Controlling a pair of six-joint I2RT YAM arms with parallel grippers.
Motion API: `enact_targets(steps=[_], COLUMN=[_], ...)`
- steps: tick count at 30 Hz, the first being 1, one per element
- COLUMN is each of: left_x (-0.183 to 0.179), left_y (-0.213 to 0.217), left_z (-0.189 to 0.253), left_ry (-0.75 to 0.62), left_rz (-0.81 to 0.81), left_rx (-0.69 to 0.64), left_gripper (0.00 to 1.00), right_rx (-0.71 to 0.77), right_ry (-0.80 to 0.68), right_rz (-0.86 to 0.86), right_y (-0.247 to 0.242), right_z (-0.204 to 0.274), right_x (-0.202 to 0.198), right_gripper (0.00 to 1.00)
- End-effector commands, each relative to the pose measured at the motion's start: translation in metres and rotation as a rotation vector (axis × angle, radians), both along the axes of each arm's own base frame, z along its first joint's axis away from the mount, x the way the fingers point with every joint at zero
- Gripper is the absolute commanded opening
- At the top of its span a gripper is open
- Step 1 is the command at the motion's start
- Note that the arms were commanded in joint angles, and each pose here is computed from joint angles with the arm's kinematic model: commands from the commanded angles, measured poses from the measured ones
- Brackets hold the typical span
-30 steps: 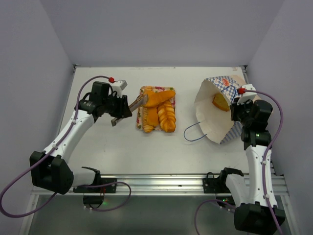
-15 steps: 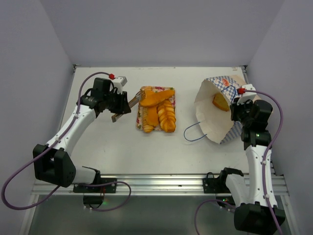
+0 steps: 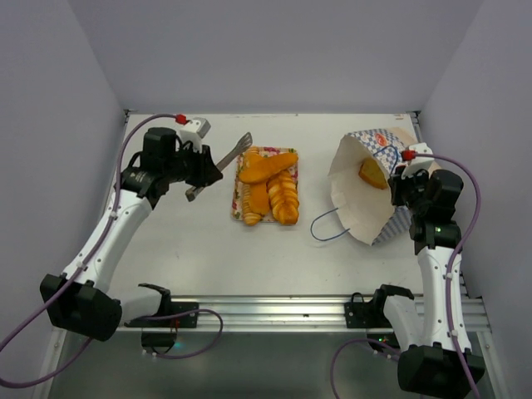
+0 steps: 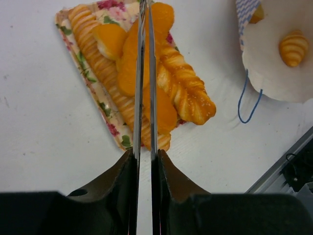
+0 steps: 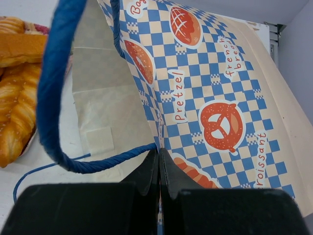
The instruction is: Take the fake bread out of the paper bag
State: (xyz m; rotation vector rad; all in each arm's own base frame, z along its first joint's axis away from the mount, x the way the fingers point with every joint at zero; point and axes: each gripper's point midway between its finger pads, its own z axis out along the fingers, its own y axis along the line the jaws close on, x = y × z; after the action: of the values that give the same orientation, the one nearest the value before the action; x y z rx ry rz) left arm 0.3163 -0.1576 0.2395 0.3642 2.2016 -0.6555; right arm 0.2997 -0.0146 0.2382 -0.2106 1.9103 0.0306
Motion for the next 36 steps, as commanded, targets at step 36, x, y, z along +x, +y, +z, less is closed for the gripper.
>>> enact_targets(steps=[36], left_x=[-0.048], left_y=[-0.295], left_z=[-0.07], left_ry=[0.275], left_rz=[-0.103], left_rx=[-0.499], left_gripper=[0.45], right_rx=[0.012], right_ry=[0.014], right_rz=[0.326], right_y=[0.047], right_z=[-0.004], right_x=[-0.012], right_gripper=[0.0])
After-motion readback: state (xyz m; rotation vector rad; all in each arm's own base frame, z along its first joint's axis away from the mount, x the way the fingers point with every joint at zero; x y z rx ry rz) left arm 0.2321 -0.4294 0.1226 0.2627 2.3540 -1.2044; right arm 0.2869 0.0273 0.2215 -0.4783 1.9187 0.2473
